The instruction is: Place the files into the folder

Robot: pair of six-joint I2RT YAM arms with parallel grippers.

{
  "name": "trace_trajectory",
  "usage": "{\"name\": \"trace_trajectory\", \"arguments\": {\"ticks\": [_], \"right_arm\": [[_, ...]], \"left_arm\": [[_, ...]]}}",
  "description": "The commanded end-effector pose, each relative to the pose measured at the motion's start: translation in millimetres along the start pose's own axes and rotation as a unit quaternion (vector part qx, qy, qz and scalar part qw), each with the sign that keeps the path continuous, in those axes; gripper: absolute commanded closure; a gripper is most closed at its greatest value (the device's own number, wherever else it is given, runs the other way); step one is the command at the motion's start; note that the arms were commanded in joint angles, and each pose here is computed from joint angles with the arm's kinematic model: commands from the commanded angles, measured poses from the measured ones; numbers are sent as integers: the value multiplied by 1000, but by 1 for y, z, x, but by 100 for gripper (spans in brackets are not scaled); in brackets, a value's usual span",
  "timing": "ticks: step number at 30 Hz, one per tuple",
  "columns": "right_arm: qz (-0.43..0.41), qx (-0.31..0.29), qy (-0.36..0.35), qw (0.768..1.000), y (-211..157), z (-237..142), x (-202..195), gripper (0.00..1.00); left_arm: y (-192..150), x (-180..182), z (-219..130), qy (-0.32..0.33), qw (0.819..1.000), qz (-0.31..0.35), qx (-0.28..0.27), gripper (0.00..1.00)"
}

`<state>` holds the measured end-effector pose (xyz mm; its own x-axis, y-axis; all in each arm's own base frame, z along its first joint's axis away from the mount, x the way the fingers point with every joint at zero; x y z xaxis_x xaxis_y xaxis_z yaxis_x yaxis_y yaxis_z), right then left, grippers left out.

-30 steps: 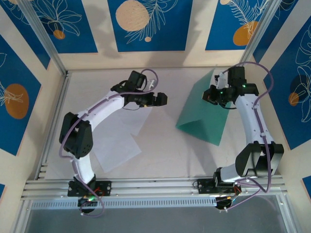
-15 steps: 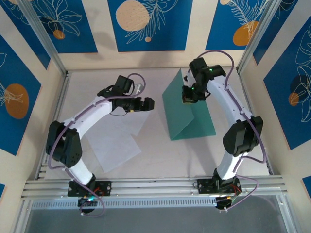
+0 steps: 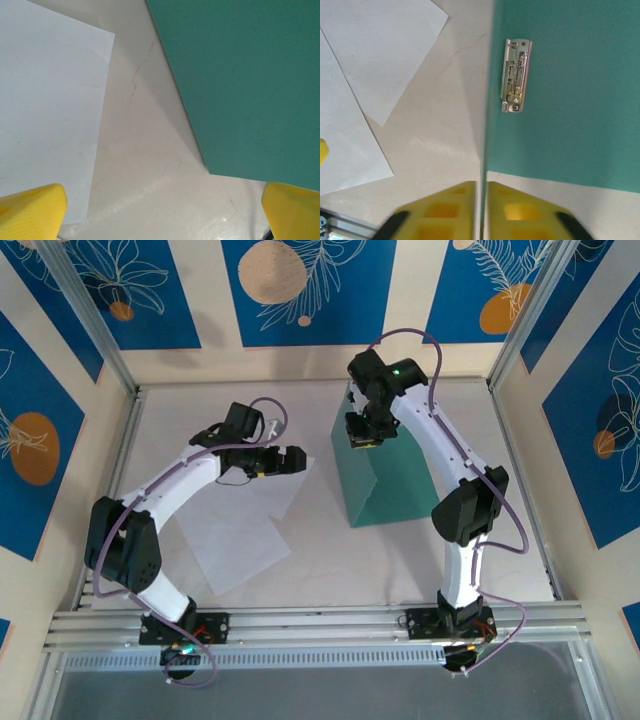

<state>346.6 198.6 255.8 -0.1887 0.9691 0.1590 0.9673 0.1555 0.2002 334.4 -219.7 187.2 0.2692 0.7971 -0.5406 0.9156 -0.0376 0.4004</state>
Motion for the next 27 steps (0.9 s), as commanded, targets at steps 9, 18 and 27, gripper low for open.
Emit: {"name": "trace_trajectory", "arguments": {"ticks": [9, 18, 27], "right_arm": [[28, 6, 137, 990, 8, -11, 55, 56], [14, -1, 308, 951, 22, -20, 116, 45], [3, -6, 377, 926, 31, -23, 124, 38]], "left_arm": [[-2, 14, -6, -25, 999, -23, -11, 0], [-4, 36, -36, 4, 997, -59, -56, 0], [-7, 33, -59, -1, 994, -68, -85, 0]]}}
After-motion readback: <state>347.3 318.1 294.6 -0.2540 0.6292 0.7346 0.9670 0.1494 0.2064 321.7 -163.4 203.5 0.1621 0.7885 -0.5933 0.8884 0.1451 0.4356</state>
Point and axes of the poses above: each hand's point on the last joint's axis, 136 mm out from that joint toward the fingers, its own z axis out along the fingers, its own x axis along the line the jaws close on, y = z × x, the point moved 3 cm from there along -z, back along the fingers, and after that the axes turned 1 degree about z, right-handed, at the moved point
